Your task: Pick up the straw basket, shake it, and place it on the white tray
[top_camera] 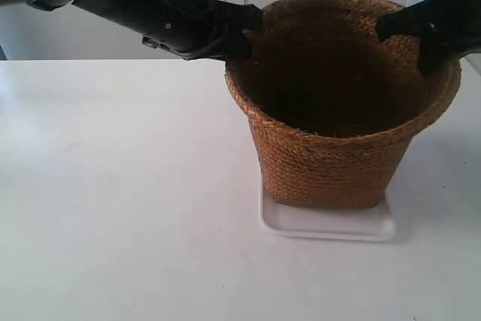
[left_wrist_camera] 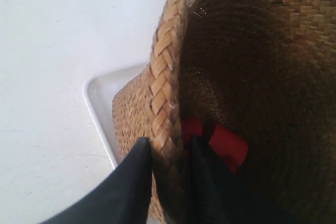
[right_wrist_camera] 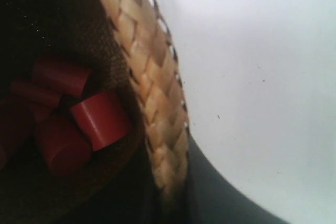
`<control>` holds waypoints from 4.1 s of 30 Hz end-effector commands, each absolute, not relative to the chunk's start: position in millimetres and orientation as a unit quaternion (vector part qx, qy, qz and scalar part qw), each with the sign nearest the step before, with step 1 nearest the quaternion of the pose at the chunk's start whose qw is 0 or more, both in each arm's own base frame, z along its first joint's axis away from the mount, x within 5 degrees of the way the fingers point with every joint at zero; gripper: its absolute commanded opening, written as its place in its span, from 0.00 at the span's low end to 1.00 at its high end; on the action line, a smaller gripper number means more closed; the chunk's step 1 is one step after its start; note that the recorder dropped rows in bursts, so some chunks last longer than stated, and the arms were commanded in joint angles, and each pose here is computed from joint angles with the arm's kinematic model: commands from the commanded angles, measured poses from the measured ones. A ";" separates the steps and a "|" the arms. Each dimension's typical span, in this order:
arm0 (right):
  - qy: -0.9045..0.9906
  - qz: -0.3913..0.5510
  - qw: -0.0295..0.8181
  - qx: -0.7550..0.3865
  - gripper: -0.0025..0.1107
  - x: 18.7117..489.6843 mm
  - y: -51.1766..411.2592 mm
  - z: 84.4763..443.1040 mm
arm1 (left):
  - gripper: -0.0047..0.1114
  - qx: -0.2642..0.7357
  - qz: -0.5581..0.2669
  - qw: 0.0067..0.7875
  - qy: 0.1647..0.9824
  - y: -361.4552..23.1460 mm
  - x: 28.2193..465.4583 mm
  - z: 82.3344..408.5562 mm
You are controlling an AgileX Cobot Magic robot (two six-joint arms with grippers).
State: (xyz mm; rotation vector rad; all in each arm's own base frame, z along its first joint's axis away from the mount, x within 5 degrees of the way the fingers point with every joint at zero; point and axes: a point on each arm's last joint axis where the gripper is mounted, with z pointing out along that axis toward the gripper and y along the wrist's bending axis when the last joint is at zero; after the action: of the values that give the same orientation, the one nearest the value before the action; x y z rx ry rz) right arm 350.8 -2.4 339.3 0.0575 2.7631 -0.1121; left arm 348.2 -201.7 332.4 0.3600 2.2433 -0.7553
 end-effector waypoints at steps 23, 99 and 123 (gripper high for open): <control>0.979 -0.060 0.194 0.018 0.48 350.1 -8.6 340.3 | 0.57 0.168 -0.276 0.405 0.855 -200.0 346.6 345.2; 0.811 -0.060 0.581 -0.027 0.02 -28.3 -7.2 319.9 | 0.04 0.198 -0.206 0.578 0.764 -44.1 59.4 316.4; 0.811 -0.060 0.582 -0.027 0.02 -28.2 -7.2 320.1 | 0.04 0.198 -0.208 0.592 0.753 -41.3 52.6 318.8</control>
State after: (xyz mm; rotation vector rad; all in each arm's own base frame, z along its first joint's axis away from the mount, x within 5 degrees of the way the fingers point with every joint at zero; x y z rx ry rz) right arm -28.0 -7.1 320.3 -0.0637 1.8998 -0.1271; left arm 56.5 -42.6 318.8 0.4643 1.7678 -0.4790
